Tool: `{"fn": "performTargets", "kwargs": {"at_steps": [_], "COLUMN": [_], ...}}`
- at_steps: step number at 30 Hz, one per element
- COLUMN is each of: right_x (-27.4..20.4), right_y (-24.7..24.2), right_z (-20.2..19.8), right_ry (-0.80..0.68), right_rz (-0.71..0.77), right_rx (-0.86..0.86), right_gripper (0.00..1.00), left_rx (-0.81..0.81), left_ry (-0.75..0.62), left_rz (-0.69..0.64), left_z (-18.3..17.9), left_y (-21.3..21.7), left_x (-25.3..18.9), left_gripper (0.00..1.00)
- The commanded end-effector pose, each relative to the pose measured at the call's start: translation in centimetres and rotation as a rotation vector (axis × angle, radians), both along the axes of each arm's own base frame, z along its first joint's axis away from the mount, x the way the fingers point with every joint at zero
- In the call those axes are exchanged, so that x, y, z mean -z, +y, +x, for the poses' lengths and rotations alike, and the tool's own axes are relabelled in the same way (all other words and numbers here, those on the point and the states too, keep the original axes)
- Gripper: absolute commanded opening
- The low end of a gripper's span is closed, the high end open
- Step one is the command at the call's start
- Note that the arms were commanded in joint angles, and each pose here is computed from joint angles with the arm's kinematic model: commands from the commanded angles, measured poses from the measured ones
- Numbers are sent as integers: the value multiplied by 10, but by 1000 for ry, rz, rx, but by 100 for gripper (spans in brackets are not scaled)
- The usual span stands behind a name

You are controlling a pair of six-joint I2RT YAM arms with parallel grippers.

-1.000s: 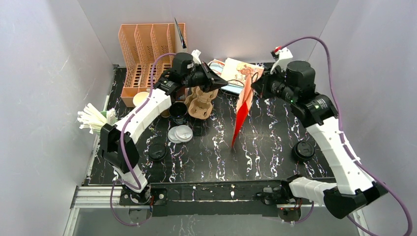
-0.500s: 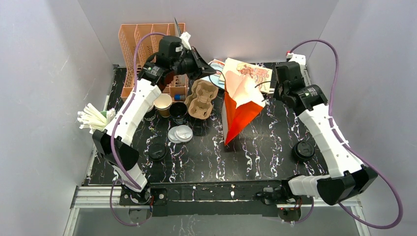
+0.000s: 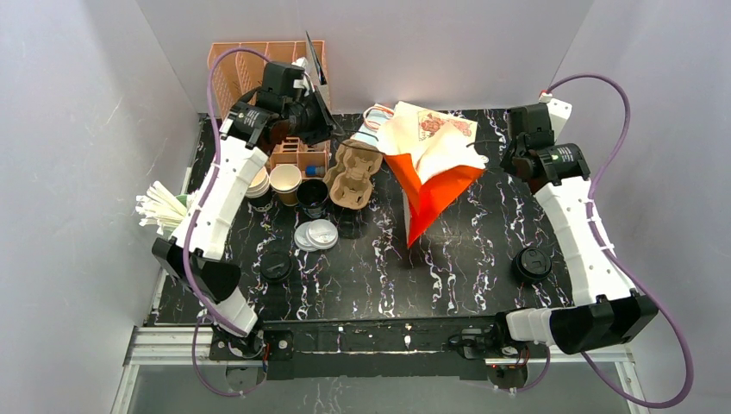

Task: Pack the takeout coffee
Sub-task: Open the takeout bag at the center of the board.

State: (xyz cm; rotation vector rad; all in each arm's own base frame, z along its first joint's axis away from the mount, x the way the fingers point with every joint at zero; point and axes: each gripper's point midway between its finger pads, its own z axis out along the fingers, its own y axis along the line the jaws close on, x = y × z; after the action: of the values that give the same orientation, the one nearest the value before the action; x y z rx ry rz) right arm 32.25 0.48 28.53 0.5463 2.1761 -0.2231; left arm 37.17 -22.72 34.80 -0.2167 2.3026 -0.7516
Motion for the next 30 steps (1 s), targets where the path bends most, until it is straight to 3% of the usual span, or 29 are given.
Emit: {"fn": "performTargets", "kwargs": {"at_steps": [1,3,4,6,8,11,16,26,30], "right_x": [-26,-35,-39,-44,-44,-39,-39,-54,-59], "right_y": [3,34,50,79,106,120,129,140,154], "right_z": [1,5,5,3,-1,-5,-18,-36,-40], "right_ry": [-75,-117,-132,-152,-147,-125,-123,-100,-100], "right_rz": [29,120,167,266,361,418,456,497,563], "right_rx": [-72,-244,-326,-463,-587,-647,-704,-789,-857], "right_gripper": [1,4,14,43,60,70,97,98,73], "left_rx": [21,107,147,227,281,308,295,296,308], "left_ry": [-127,-116,-107,-107,-126,-92,-59,-38,-43], "left_rz": [-57,-188,-244,-319,-333,-334,-361,-412,-431], "left_z": [-11,-13,-15,-21,-31,-41,-48,-45,-45], "left_y": [9,-18,-31,-59,-84,-107,-112,-121,-125], "left_x": [-34,-40,-43,-49,-50,-36,-20,-17,-25], "left_gripper": [0,0,0,1,5,5,4,4,4]}}
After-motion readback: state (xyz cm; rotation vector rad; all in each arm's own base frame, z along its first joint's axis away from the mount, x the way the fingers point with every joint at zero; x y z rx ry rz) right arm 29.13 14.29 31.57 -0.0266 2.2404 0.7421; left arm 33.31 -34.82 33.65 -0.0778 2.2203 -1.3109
